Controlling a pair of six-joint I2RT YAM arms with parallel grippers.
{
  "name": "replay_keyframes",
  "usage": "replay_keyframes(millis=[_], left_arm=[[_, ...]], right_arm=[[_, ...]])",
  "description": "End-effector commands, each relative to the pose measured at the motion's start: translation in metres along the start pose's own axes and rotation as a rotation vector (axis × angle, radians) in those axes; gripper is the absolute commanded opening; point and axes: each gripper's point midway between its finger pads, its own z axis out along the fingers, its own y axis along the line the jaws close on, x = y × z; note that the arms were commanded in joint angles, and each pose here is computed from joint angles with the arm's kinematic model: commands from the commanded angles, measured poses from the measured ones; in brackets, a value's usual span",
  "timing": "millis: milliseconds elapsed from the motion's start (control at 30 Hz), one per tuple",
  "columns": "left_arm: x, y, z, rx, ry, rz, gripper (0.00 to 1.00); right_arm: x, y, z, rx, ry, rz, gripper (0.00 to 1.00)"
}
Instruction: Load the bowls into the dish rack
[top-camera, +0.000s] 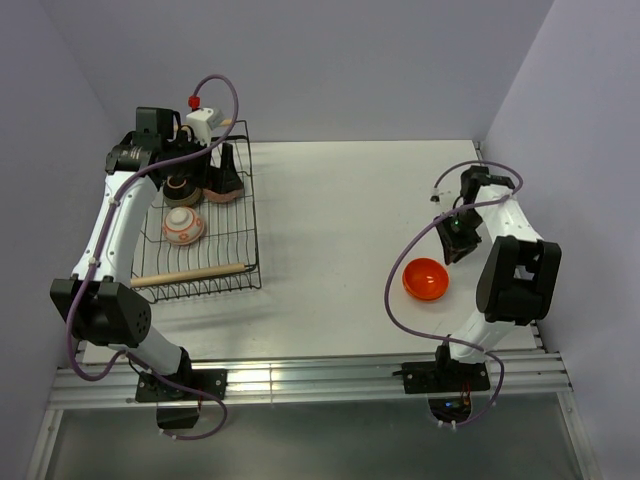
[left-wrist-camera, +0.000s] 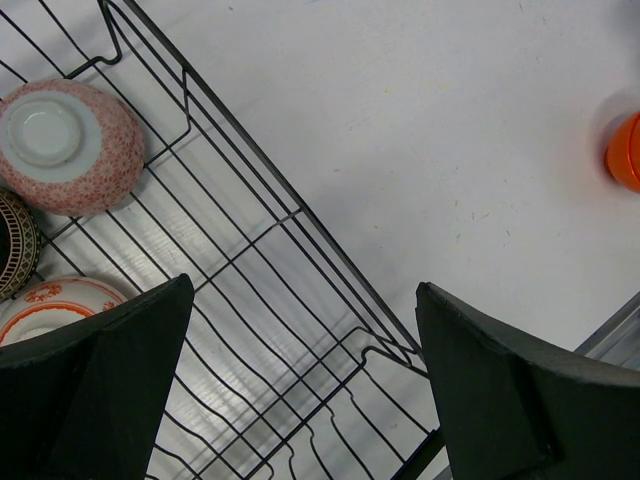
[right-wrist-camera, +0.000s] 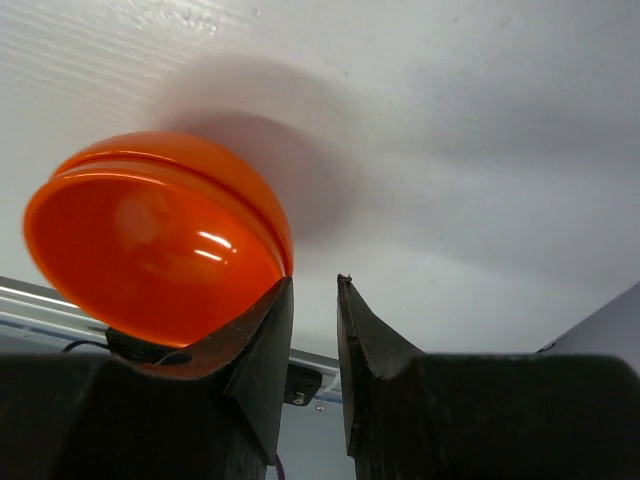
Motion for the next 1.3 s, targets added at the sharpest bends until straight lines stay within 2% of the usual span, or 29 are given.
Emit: replay_keyframes(millis=[0, 167, 400, 933, 1267], left_arm=[[-0.012, -0.010, -0.009, 0.020, -0.049, 0.024, 1.00], [-0.011, -0.010, -0.007, 0.027, -0.052, 0.020, 0.99], [-0.008, -0.009, -0.004, 0.029, -0.041, 0.010, 0.99], [-0.004, -0.010, 0.000, 0.049, -0.023, 0.002, 0.99], [-0.005, -0.011, -0.002, 0.048, -0.026, 0.004, 1.00]], right_arm=[[-0.012, 0.006, -0.031, -0.040, -0.083, 0.015, 0.33], [0.000, 0.021, -0.028, -0.104, -0.038, 0.003, 0.35], [0.014, 0.024, -0.005, -0.093, 0.021, 0.002, 0.35], [0.011, 0.018, 0.016, -0.057, 0.044, -0.001, 0.34], [0.011, 0.017, 0.018, -0.053, 0.045, -0.008, 0.30]])
